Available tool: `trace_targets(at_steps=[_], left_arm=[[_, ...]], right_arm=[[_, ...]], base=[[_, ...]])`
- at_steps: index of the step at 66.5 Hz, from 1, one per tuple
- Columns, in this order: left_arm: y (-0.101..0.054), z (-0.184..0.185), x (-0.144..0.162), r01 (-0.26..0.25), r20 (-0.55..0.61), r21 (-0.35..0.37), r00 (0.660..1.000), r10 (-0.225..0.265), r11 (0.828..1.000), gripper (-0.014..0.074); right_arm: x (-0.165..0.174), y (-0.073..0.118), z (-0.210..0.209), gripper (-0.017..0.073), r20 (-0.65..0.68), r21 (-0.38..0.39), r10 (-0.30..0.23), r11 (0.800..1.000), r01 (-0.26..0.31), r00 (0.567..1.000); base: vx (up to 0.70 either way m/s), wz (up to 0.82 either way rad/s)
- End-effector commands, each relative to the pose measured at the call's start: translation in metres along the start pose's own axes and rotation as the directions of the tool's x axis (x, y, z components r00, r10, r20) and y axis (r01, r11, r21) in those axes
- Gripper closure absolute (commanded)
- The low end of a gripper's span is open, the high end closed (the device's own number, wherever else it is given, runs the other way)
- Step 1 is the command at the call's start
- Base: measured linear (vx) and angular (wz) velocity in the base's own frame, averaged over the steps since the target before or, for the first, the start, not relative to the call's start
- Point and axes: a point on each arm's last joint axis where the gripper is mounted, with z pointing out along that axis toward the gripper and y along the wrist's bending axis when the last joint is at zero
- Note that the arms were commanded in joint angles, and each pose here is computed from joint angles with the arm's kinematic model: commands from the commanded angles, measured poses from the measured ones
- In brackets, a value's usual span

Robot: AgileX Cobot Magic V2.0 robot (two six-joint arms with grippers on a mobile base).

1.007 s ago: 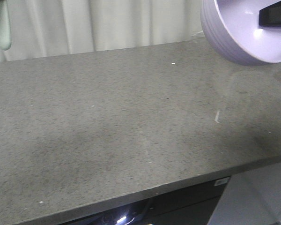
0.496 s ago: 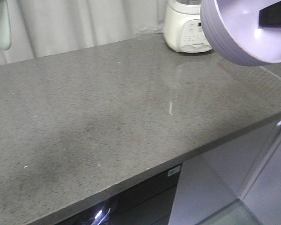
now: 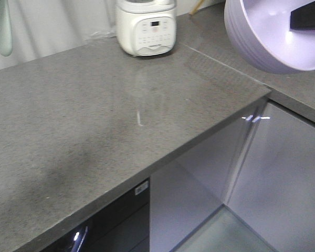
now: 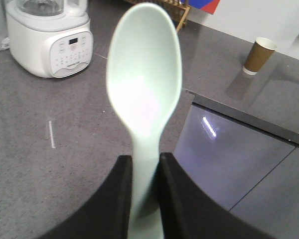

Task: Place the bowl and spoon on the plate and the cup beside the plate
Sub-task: 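Turn the base toward the other counter holding spoon and bowl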

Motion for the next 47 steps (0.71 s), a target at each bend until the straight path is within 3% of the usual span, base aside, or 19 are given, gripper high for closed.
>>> trace_targets(at_steps=[1,47], left_arm=[[-0.0086,-0.0113,-0.0092,-0.005,0.096,0.032,0.995,0.002,0.999,0.0601],[-0.0086,-0.0113,-0.0092,-0.005,0.096,0.032,0.995,0.002,0.999,0.0601]], right_arm=[[-0.0089,0.0143,-0.0120,0.0566,0.081,-0.023,-0.030,0.999,0.032,0.996],[-0.0089,0.0143,-0.0120,0.0566,0.081,-0.023,-0.030,0.999,0.032,0.996]], base=[[0.00,-0.42],[0.00,-0.44]])
